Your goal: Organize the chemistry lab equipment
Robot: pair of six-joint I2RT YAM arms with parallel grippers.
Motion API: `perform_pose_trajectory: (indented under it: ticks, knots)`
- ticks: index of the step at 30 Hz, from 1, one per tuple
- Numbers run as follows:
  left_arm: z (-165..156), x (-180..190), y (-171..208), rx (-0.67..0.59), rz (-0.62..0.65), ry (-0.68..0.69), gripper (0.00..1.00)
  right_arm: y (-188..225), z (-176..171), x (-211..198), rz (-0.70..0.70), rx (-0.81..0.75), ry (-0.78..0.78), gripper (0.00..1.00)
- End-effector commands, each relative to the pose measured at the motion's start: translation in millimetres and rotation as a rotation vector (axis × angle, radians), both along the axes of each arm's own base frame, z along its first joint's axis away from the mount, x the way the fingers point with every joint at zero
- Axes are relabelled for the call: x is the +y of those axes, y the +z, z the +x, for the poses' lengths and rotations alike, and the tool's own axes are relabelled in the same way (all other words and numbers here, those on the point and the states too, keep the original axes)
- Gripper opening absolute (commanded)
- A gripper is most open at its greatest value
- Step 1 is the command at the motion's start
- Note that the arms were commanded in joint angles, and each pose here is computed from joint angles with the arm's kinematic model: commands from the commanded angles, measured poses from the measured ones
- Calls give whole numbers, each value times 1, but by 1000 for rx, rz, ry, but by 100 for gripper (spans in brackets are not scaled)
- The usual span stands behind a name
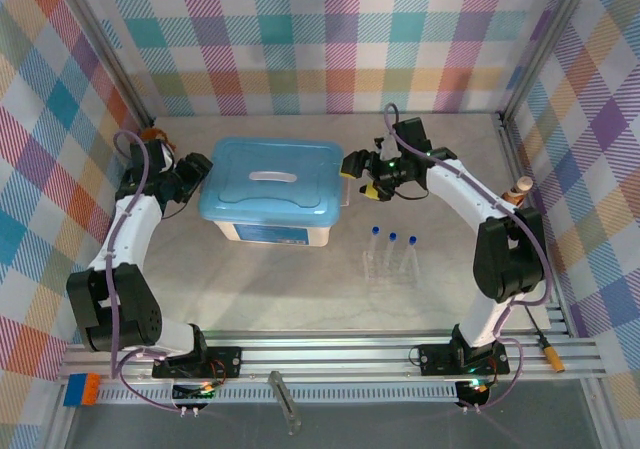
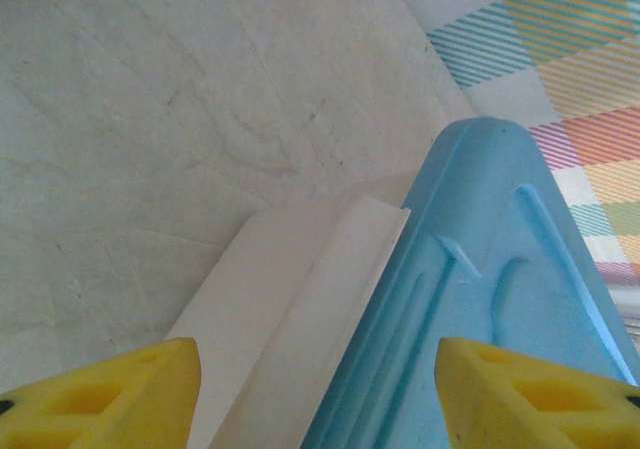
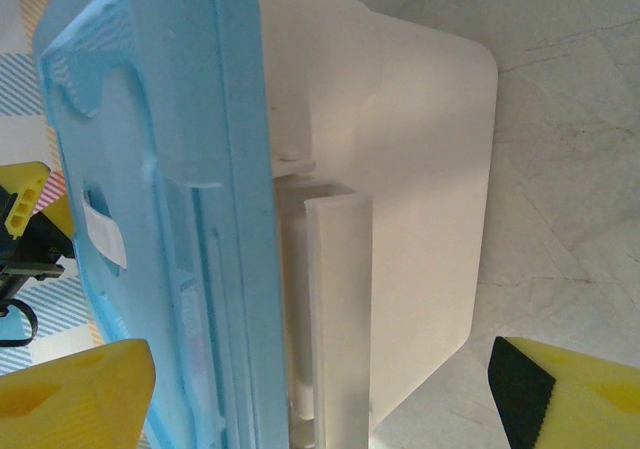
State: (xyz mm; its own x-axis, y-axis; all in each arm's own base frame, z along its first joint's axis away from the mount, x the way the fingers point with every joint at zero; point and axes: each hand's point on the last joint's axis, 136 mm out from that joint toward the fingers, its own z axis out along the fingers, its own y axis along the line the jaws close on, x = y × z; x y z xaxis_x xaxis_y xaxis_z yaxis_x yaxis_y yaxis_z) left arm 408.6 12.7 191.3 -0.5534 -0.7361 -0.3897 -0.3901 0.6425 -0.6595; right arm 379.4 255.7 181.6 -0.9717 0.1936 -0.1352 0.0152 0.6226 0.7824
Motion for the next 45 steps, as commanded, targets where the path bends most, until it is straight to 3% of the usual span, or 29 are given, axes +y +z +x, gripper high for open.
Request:
perform_pose_trajectory:
  ticks: [1, 18, 25, 35, 45]
  knots:
    - [3, 0, -1, -23, -25, -23, 64, 1, 0, 12, 27, -2, 31, 88]
    - [7, -20, 5, -74, -78, -93, 64, 0, 0, 43, 47, -10, 89, 86]
    - [5, -29, 6, -70, -60, -118, 64, 11, -6, 46, 7, -33, 97, 74]
    - [-2, -45, 4, -29, -4, -173, 64, 2, -10, 44, -155, -31, 113, 56]
    - [-7, -68, 5, -25, 37, -243, 63, 1, -6, 47, -223, -40, 139, 53]
